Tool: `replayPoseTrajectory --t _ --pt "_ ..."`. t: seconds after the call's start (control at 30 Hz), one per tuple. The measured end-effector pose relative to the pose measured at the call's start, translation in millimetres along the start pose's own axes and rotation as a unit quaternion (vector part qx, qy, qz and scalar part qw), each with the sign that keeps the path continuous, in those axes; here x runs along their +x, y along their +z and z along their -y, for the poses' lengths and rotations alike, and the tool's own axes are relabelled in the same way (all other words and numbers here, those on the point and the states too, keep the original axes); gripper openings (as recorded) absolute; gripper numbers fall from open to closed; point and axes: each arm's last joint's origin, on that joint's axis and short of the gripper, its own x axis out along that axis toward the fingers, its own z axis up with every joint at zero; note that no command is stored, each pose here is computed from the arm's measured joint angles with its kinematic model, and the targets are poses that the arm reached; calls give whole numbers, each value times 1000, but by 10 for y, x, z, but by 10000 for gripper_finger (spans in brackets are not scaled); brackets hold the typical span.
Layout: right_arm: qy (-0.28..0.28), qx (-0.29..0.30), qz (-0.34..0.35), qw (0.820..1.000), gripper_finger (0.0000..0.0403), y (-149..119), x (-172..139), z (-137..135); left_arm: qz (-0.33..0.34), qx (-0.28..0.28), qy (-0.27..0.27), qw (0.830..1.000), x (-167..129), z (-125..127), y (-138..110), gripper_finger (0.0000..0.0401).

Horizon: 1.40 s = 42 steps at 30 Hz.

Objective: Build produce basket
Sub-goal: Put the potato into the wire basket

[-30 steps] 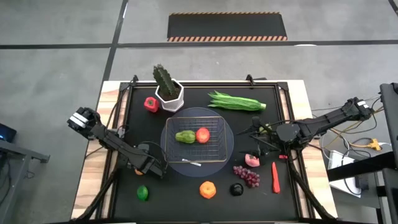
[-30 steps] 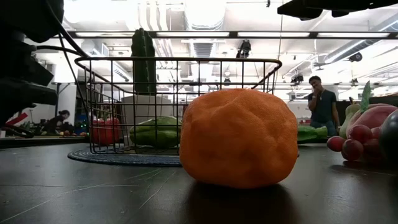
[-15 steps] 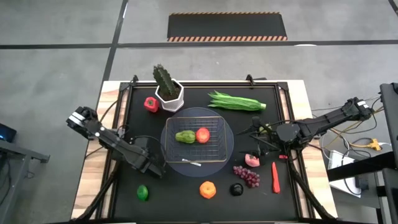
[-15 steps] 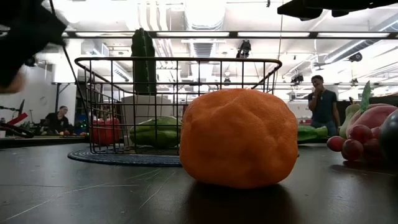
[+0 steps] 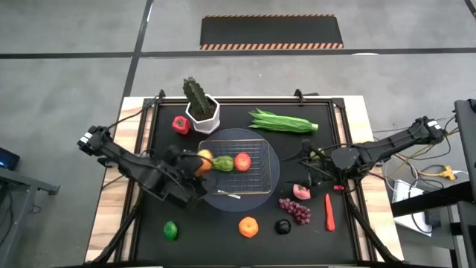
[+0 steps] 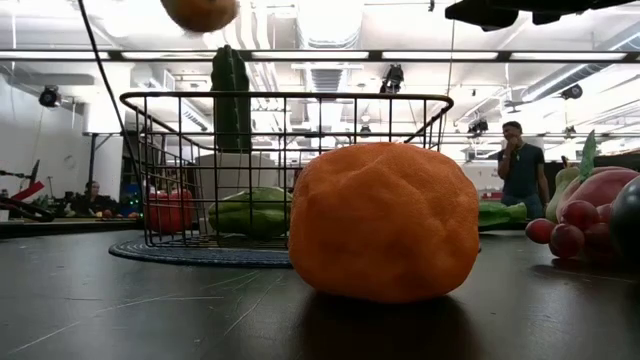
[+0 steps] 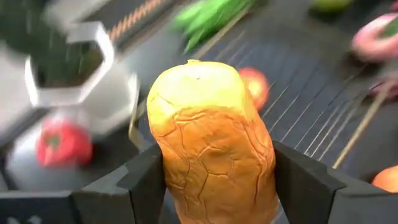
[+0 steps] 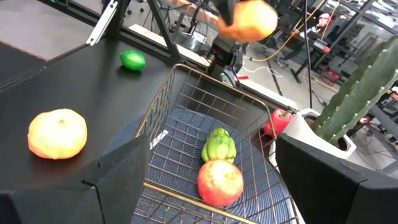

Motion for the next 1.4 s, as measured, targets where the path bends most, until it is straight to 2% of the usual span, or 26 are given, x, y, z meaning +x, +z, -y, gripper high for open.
replayPoseTrajectory --t 0.1,0.17,0.33,0.5,0.63,0.9,1.1,1.4 --pt "1 1 3 1000 329 2 1 -1 55 66 -50 995 -37 87 168 232" --pt "1 5 10 1000 329 -8 5 -7 95 118 -78 985 -37 167 258 232" --pt "-1 33 16 999 329 -73 21 -36 172 244 -129 946 105 368 327 233" --pt "-2 67 23 998 329 -144 35 -66 239 313 -143 908 418 492 222 233" --pt "-1 88 22 996 329 -170 38 -77 287 308 -174 890 669 499 144 233" --pt "-14 100 72 992 329 -78 29 -41 329 250 -170 895 1055 347 36 233" --pt "-16 94 118 988 329 -5 99 -39 368 225 -223 874 1219 246 -12 233" --pt "-56 108 195 973 329 100 376 -47 378 229 -210 872 1345 145 -16 233"
